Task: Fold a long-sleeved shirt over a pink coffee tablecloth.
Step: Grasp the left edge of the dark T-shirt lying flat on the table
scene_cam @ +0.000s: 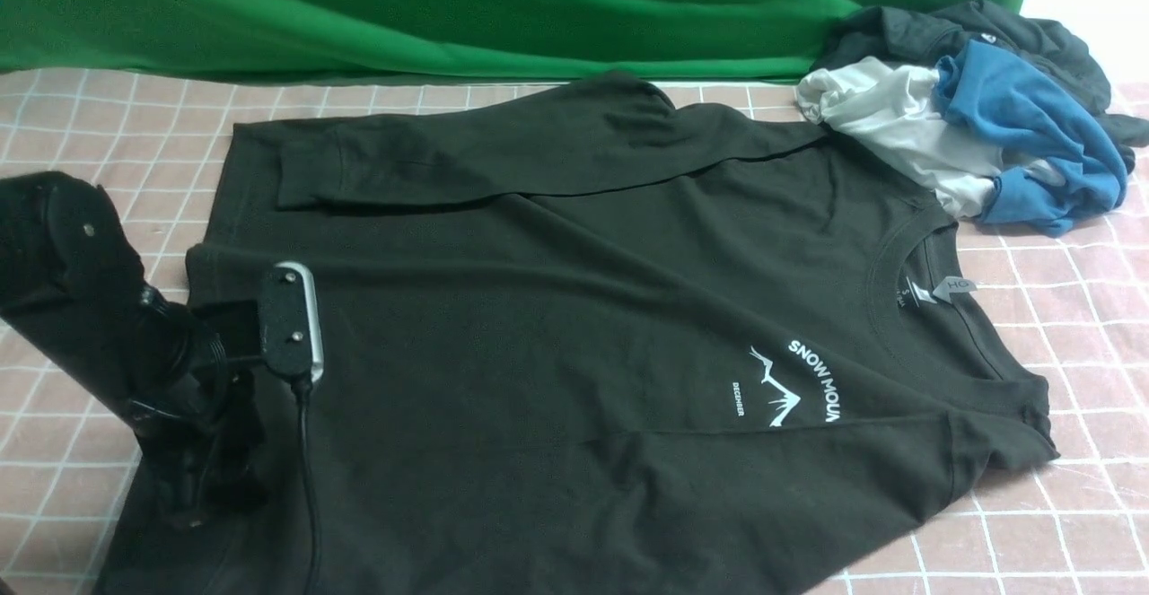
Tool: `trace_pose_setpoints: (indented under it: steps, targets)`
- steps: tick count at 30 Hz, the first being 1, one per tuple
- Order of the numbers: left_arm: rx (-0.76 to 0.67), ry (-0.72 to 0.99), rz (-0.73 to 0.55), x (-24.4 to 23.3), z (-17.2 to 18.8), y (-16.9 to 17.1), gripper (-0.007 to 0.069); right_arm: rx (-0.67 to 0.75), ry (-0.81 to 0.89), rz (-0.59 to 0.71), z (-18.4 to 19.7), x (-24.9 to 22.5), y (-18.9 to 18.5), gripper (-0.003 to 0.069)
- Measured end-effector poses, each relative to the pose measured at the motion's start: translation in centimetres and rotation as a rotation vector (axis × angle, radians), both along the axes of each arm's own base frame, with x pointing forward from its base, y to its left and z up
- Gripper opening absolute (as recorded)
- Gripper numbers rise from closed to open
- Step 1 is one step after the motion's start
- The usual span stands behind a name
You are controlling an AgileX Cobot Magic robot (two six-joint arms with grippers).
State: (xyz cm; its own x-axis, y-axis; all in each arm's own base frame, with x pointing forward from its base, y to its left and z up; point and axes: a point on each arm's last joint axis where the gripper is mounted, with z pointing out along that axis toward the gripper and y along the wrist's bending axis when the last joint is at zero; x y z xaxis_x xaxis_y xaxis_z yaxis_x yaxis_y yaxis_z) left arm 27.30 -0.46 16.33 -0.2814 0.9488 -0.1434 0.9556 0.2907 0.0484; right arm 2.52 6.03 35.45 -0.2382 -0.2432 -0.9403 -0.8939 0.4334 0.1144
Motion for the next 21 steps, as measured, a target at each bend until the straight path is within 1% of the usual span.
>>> trace_pose_setpoints:
  steps: [4, 7, 8, 9, 10, 11, 12, 13, 16, 17, 21]
  targets:
    - [0.007, -0.006, -0.009, -0.7, -0.9, 0.0, 0.0385, 0.000, 0.000, 0.000, 0.0, 0.0, 0.0, 0.0239]
    - [0.012, -0.024, -0.017, -1.3, -1.1, 0.1, 0.0318, 0.000, 0.000, 0.000, 0.0, 0.0, 0.0, 0.0239]
    - [0.012, -0.024, -0.016, -1.4, -1.1, 0.1, 0.0314, 0.000, 0.000, 0.000, 0.0, 0.0, 0.0, 0.0239]
    - [0.011, -0.020, -0.016, -1.5, -1.2, 0.0, 0.0271, 0.001, 0.000, 0.000, 0.0, 0.0, 0.0, 0.0239]
    - [0.011, -0.018, -0.016, -1.5, -1.2, 0.0, 0.0265, 0.001, 0.000, 0.000, 0.0, 0.0, 0.0, 0.0239]
    - [0.009, -0.011, -0.014, -1.6, -1.2, 0.0, 0.0223, 0.001, 0.000, 0.000, 0.0, 0.0, 0.0, 0.0239]
    - [0.008, -0.009, -0.010, -1.6, -1.2, 0.0, 0.0204, 0.001, 0.000, 0.000, 0.0, 0.0, 0.0, 0.0239]
    - [0.006, -0.001, 0.003, -1.7, -1.1, 0.0, 0.0145, 0.002, -0.001, 0.000, 0.0, 0.0, 0.0, 0.0239]
    - [0.005, -0.004, 0.009, -1.9, -1.0, 0.0, 0.0085, 0.004, -0.002, 0.000, 0.0, 0.0, 0.0, 0.0239]
    - [0.013, -0.022, 0.006, -1.9, -0.7, 0.0, 0.0048, 0.004, -0.002, 0.000, 0.0, 0.0, 0.0, 0.0239]
    - [0.034, -0.042, -0.011, -2.2, -0.3, 0.2, 0.0039, 0.005, -0.003, 0.000, 0.1, 0.0, 0.0, 0.0239]
